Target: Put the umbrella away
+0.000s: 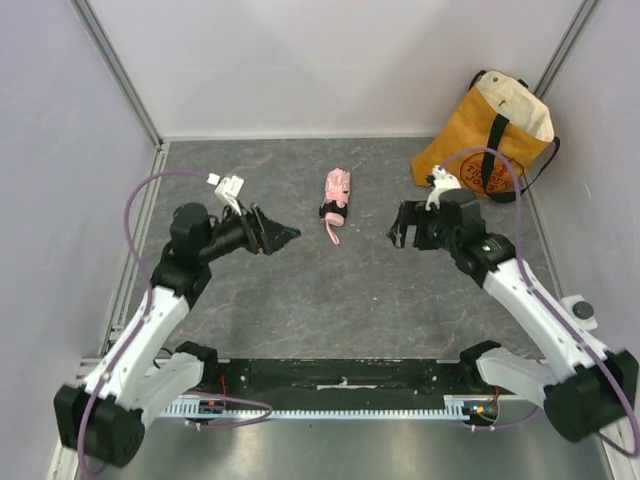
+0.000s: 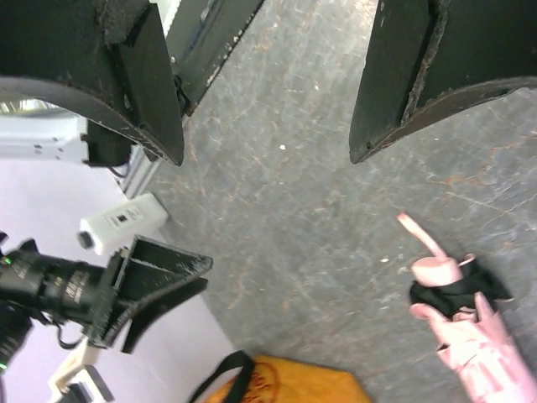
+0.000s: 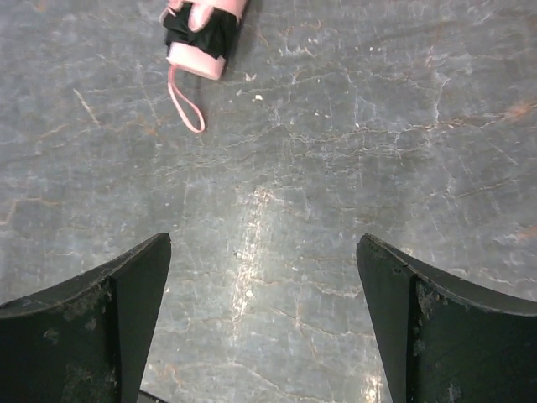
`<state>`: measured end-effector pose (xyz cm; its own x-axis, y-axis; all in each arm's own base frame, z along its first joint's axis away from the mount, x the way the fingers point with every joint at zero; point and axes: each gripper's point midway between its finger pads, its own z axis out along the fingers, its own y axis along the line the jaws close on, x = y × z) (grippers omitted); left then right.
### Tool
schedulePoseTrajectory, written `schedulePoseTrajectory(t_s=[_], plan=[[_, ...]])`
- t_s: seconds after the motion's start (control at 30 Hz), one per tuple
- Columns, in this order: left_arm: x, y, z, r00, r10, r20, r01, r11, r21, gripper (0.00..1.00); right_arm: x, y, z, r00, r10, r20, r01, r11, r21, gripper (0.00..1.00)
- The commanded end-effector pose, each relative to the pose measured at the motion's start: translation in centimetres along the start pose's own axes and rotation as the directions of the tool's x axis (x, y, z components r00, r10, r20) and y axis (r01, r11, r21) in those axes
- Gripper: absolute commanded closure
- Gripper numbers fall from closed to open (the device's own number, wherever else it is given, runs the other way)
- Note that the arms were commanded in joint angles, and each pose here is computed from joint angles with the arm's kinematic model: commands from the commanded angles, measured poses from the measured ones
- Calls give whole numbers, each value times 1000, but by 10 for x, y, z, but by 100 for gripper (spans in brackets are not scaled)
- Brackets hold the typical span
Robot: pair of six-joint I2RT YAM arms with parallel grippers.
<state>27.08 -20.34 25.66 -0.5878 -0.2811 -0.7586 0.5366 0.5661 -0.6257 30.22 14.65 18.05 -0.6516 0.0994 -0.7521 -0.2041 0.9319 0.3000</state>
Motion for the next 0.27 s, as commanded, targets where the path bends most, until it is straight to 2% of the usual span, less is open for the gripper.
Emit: schedulePoseTrajectory(t_s=[0.0,0.23], plan=[[9,-46,-44,990,131,56,-137,983,124,14,-12,3,-56,992,-25,126,28,999,-17,2],[8,-89,-98,933,248,260,-301,935,189,8,-17,17,-127,934,-20,358,73,988,-137,2]])
